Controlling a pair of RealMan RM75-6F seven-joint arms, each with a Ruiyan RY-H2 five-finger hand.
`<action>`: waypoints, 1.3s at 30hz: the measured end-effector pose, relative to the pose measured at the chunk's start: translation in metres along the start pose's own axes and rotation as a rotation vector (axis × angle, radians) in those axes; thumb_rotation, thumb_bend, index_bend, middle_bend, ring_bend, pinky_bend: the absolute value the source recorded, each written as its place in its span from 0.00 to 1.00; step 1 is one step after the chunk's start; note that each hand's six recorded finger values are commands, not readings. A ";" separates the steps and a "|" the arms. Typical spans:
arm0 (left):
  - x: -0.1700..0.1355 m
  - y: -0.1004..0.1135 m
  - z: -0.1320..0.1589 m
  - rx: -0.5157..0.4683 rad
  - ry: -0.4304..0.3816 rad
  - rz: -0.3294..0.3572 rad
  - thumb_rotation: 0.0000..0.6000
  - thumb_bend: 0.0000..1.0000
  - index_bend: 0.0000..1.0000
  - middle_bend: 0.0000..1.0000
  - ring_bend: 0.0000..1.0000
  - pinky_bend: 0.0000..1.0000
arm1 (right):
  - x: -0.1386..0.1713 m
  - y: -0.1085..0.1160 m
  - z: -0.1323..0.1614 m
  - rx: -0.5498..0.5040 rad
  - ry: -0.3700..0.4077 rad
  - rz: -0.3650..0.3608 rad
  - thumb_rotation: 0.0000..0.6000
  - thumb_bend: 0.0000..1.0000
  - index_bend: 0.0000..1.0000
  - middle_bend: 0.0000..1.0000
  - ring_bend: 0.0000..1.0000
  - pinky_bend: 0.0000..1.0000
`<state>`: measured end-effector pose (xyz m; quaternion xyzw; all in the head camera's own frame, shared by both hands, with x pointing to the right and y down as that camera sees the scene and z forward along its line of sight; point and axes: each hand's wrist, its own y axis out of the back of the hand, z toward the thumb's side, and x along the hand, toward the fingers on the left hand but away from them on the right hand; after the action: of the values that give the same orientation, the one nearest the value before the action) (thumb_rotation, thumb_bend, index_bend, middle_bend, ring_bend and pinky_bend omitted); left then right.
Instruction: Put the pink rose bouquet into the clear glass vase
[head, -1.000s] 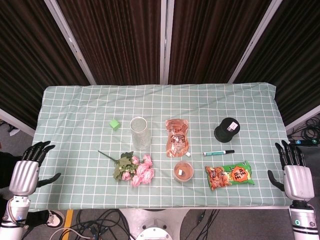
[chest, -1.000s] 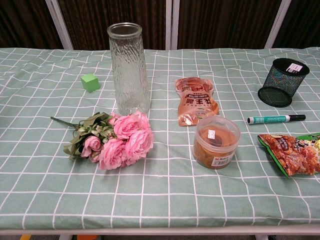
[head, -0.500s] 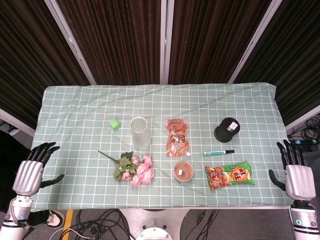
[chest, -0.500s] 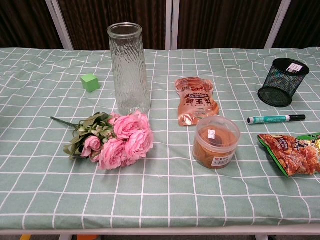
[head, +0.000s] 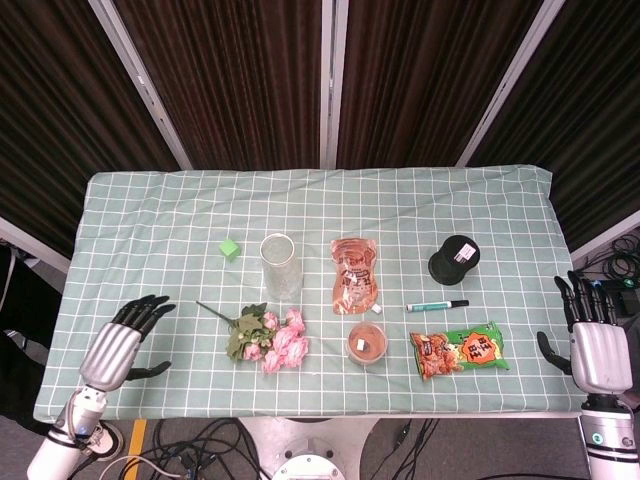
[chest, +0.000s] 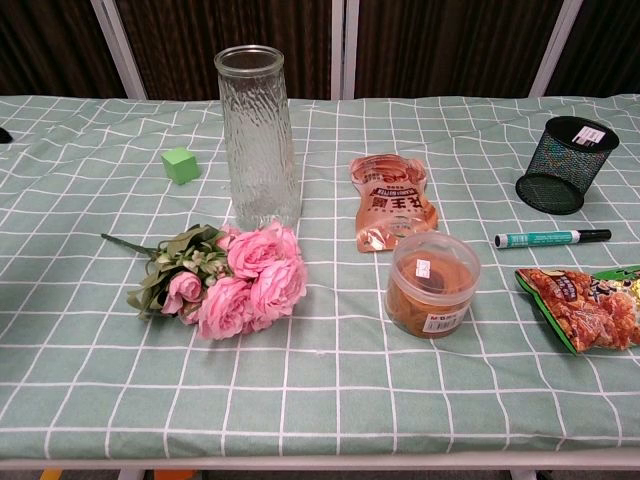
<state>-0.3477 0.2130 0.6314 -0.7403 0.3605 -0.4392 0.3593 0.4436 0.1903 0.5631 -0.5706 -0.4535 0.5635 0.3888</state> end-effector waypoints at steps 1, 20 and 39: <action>0.005 -0.006 0.004 0.006 -0.018 -0.017 1.00 0.03 0.15 0.10 0.08 0.16 | 0.000 0.000 0.000 0.001 0.000 0.001 1.00 0.24 0.00 0.00 0.00 0.00; 0.075 -0.056 0.067 -0.047 -0.323 -0.145 1.00 0.03 0.14 0.08 0.07 0.15 | -0.002 -0.005 -0.009 -0.010 -0.033 0.023 1.00 0.24 0.00 0.00 0.00 0.00; 0.109 -0.085 0.118 -0.018 -0.479 -0.252 1.00 0.03 0.11 0.04 0.05 0.15 | 0.001 -0.004 -0.022 -0.019 -0.064 0.019 1.00 0.25 0.00 0.00 0.00 0.00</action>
<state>-0.1830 0.1864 0.7040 -0.8654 0.1742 -0.2894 0.3701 0.4657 0.1936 0.5681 -0.5603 -0.4654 0.5810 0.3632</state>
